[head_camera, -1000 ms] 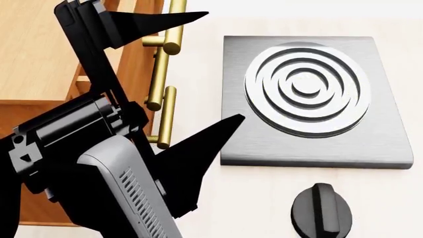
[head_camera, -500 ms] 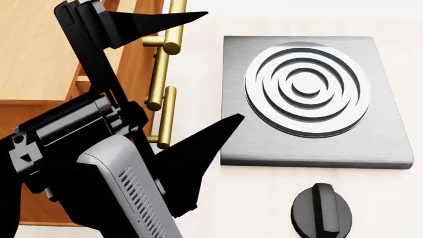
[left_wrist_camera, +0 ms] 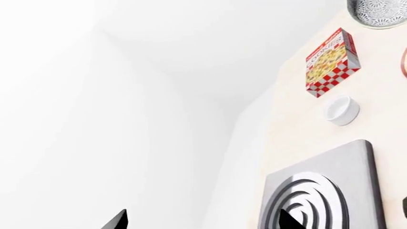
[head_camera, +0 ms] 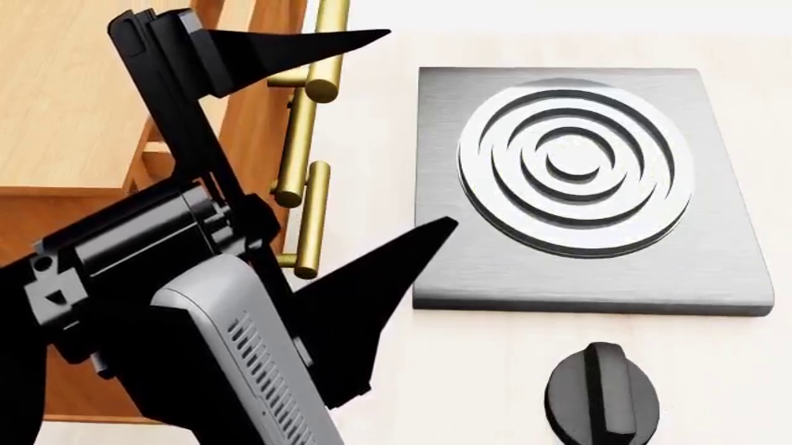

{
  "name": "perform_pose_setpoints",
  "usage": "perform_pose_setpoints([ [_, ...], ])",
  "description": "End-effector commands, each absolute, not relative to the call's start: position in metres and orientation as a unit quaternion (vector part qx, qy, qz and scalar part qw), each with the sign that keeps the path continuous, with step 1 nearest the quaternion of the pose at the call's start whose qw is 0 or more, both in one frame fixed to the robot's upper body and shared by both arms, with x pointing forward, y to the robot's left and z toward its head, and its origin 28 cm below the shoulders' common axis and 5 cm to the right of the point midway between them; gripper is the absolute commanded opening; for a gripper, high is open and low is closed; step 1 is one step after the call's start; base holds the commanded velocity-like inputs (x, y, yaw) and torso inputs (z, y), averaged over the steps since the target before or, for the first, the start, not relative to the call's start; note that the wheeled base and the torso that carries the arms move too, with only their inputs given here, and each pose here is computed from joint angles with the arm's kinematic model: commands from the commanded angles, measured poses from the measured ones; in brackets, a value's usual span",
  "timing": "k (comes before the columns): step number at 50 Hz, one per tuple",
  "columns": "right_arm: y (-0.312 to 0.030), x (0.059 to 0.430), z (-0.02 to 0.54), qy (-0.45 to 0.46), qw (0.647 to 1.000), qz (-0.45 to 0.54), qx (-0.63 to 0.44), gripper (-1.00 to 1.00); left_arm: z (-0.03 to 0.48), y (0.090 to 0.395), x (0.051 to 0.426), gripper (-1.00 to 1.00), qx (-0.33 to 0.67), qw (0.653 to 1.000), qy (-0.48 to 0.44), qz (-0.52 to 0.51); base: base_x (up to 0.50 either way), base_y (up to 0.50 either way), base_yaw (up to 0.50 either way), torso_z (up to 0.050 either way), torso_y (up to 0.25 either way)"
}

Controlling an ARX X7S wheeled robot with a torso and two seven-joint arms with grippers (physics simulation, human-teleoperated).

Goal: Pick the akita bowl on the wooden cabinet and place it on the plate.

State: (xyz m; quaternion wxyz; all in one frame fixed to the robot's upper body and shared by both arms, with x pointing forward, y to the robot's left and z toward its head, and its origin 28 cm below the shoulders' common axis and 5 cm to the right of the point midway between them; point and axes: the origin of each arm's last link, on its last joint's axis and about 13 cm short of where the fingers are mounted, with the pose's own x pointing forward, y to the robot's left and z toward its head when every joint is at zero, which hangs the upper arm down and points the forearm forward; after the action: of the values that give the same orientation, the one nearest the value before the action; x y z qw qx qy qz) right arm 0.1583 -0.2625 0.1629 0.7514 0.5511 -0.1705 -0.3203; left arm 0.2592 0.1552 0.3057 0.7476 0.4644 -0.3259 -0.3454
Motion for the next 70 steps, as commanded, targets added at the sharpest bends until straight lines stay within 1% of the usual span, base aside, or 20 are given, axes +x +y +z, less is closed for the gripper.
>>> perform_pose_setpoints([
  [1, -0.27, 0.157, 0.154, -0.178, 0.746, -0.336, 0.546, -1.0, 0.303, 0.155, 0.26, 1.0, 0.463, 0.748, -0.325, -0.346, 0.0, 0.0, 0.0, 0.0, 0.0],
  [5, -0.271, 0.158, 0.149, -0.177, 0.74, -0.345, 0.55, -1.0, 0.305, 0.155, 0.26, 1.0, 0.463, 0.749, -0.325, -0.346, 0.0, 0.0, 0.0, 0.0, 0.0],
  [15, -0.272, 0.162, 0.138, -0.166, 0.739, -0.353, 0.55, -1.0, 0.305, 0.155, 0.26, 1.0, 0.462, 0.749, -0.325, -0.346, 0.0, 0.0, 0.0, 0.0, 0.0],
  [27, -0.275, 0.162, 0.124, -0.15, 0.725, -0.371, 0.56, -1.0, 0.303, 0.155, 0.261, 1.0, 0.463, 0.749, -0.324, -0.347, 0.0, 0.0, 0.0, 0.0, 0.001],
  [37, -0.275, 0.164, 0.116, -0.13, 0.726, -0.38, 0.558, -1.0, 0.301, 0.156, 0.262, 1.0, 0.461, 0.751, -0.322, -0.346, 0.0, 0.0, 0.0, 0.0, 0.0],
  [70, -0.281, 0.168, 0.101, -0.115, 0.719, -0.395, 0.561, -1.0, 0.299, 0.155, 0.263, 1.0, 0.461, 0.751, -0.32, -0.348, 0.0, 0.0, 0.0, 0.0, 0.0],
])
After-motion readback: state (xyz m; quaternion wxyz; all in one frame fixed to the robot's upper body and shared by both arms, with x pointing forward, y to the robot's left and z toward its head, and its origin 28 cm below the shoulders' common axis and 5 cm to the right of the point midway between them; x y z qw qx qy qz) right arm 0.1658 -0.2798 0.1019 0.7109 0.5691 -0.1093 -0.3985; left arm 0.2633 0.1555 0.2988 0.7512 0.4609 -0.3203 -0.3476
